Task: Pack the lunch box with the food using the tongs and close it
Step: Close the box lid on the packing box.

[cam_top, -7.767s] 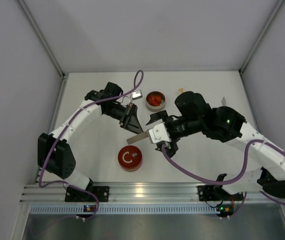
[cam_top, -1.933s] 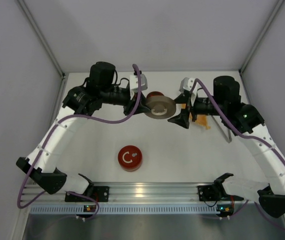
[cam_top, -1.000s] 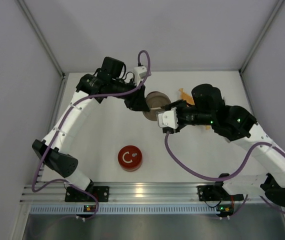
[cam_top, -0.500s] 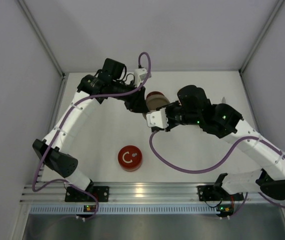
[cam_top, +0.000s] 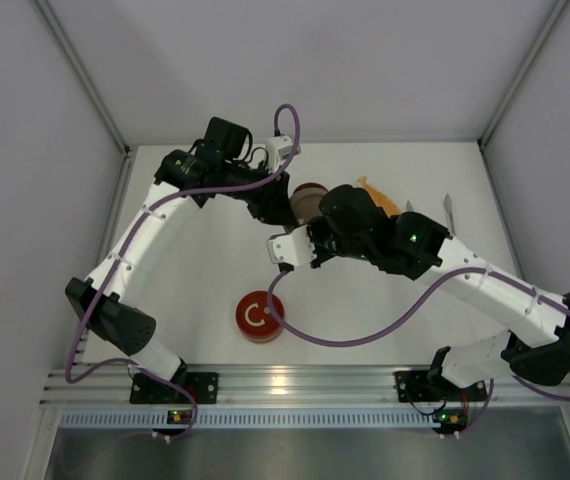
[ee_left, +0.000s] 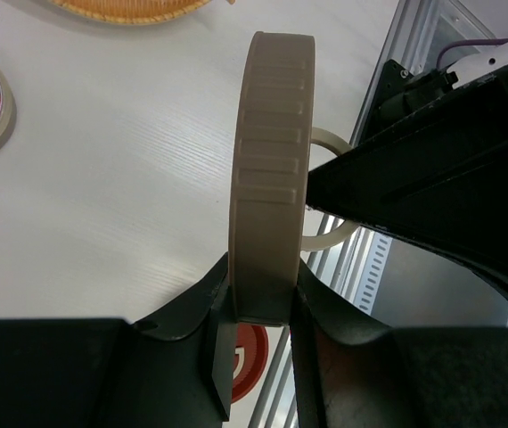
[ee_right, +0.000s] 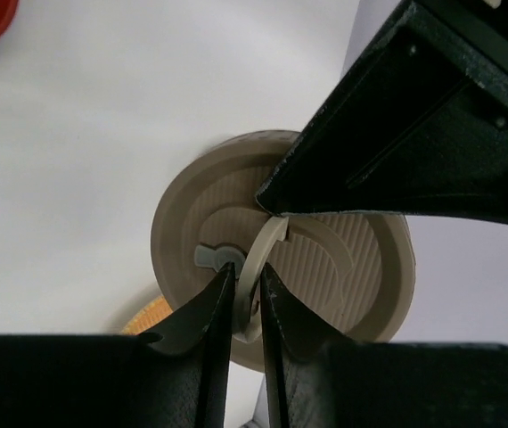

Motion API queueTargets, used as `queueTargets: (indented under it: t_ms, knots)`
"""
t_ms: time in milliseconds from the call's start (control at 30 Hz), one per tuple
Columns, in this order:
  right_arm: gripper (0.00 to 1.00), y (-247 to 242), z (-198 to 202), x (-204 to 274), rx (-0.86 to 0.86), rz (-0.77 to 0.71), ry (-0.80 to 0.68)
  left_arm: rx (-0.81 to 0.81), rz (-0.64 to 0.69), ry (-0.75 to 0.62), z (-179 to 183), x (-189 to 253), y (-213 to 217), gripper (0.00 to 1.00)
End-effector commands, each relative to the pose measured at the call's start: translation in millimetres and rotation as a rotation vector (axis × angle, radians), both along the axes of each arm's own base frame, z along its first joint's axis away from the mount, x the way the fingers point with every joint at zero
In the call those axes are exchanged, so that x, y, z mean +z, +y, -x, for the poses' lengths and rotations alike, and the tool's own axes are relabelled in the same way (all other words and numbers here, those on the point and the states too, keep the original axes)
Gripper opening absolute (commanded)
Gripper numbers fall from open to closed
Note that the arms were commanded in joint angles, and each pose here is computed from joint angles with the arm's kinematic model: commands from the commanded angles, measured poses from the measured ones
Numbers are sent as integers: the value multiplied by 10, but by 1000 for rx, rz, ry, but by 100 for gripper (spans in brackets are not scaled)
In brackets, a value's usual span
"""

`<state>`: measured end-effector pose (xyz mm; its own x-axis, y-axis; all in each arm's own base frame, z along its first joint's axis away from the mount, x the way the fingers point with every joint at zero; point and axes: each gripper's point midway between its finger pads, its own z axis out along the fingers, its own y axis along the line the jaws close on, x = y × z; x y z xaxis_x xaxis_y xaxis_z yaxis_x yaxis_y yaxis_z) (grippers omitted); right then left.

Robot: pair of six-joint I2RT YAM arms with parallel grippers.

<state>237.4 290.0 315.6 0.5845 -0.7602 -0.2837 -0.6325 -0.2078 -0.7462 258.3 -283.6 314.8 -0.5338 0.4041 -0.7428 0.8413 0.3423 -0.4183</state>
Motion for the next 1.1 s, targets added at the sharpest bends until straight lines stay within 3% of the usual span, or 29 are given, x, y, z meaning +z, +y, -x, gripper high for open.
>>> queueTargets:
  t_ms: [0, 233, 767, 1067]
  knots:
    - [17, -24, -142, 295, -76, -49, -111, -19, 66, -28, 98, 227, -32, 0]
    - [19, -81, -236, 403, -134, -68, -163, -16, 63, -18, 113, 197, -13, 0]
    - [14, -35, 47, 229, -20, -52, 12, -27, 83, -18, 133, 240, -33, 0]
    - [14, -15, -84, 274, -60, -59, -33, -43, 90, -12, 187, 255, -30, 0]
